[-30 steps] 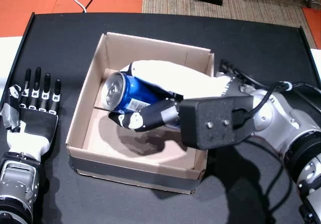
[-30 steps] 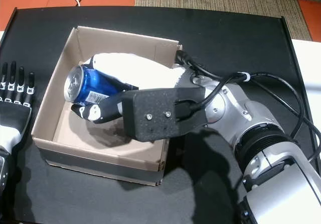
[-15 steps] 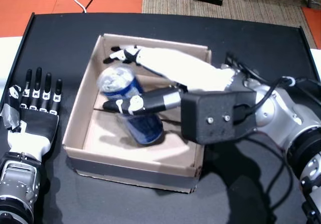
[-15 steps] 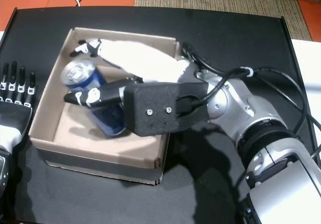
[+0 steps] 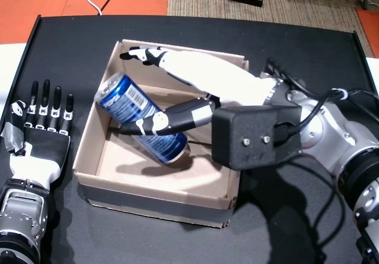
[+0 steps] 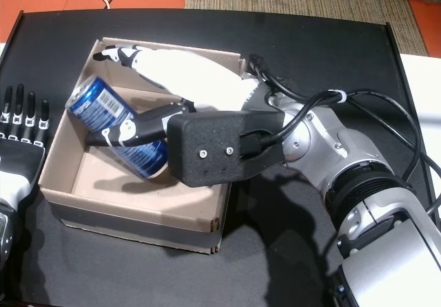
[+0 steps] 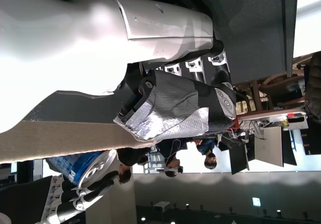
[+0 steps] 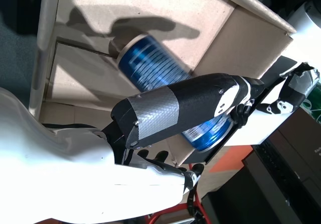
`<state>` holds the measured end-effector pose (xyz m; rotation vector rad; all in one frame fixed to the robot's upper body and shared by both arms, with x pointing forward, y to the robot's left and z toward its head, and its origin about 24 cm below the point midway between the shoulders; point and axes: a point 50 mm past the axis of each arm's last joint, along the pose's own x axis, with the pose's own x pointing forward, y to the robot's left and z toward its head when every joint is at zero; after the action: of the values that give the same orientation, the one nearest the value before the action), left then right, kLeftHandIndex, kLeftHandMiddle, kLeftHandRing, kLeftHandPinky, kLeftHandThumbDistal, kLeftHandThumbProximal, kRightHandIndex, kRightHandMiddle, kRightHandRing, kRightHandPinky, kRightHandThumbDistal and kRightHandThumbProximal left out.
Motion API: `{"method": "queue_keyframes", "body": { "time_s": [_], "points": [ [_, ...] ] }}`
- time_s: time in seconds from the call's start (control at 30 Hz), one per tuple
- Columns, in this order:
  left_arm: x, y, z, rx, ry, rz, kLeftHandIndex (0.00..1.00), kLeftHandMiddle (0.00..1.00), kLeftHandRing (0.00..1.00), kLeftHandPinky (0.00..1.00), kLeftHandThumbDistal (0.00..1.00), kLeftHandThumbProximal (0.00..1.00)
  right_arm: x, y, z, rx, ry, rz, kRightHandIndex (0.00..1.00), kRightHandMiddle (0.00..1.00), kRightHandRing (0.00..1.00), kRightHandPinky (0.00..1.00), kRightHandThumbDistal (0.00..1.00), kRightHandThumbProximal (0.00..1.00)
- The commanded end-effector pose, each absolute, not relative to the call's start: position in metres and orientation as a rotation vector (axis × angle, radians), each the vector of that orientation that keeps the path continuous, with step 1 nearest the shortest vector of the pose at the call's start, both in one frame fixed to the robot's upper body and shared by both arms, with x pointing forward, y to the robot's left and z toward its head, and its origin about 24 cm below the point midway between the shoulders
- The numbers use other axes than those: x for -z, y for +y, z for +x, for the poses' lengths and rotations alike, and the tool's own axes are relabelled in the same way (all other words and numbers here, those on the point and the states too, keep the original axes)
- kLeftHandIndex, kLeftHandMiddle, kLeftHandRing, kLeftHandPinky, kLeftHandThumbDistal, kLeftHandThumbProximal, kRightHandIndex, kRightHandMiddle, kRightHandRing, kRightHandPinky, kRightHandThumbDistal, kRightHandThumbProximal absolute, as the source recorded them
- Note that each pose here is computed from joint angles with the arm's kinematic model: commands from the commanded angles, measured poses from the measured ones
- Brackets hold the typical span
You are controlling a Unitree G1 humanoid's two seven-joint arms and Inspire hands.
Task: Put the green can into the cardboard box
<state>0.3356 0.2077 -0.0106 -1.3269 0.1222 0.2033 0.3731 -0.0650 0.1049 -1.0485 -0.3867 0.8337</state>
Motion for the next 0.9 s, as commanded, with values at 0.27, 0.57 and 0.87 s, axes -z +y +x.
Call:
{"method": "queue_keyframes", "body": {
  "time_s": [0.27,0.57,0.87],
  "points": [
    [0.045,0.195,0.311,-0.289,0.296,-1.328,0.53,0.53,0.64,0.77,0.00,0.53,-0.125,-0.072,0.375,-0.758,-0.510,-0.960,0.88,0.95,1.00,1.00,1.00,0.72],
    [0.045,0.197,0.310,-0.283,0.297,-1.330,0.48,0.51,0.62,0.76,0.00,0.49,-0.144,-0.096,0.372,-0.614,-0.672,-0.886,0.89,0.95,1.00,1.00,1.00,0.70],
    [0.044,0.199,0.311,-0.290,0.295,-1.339,0.48,0.51,0.64,0.76,0.00,0.49,-0.146,-0.124,0.368,-0.506,-0.718,-0.823,0.88,0.94,1.00,1.00,1.00,0.63]
  ]
}}
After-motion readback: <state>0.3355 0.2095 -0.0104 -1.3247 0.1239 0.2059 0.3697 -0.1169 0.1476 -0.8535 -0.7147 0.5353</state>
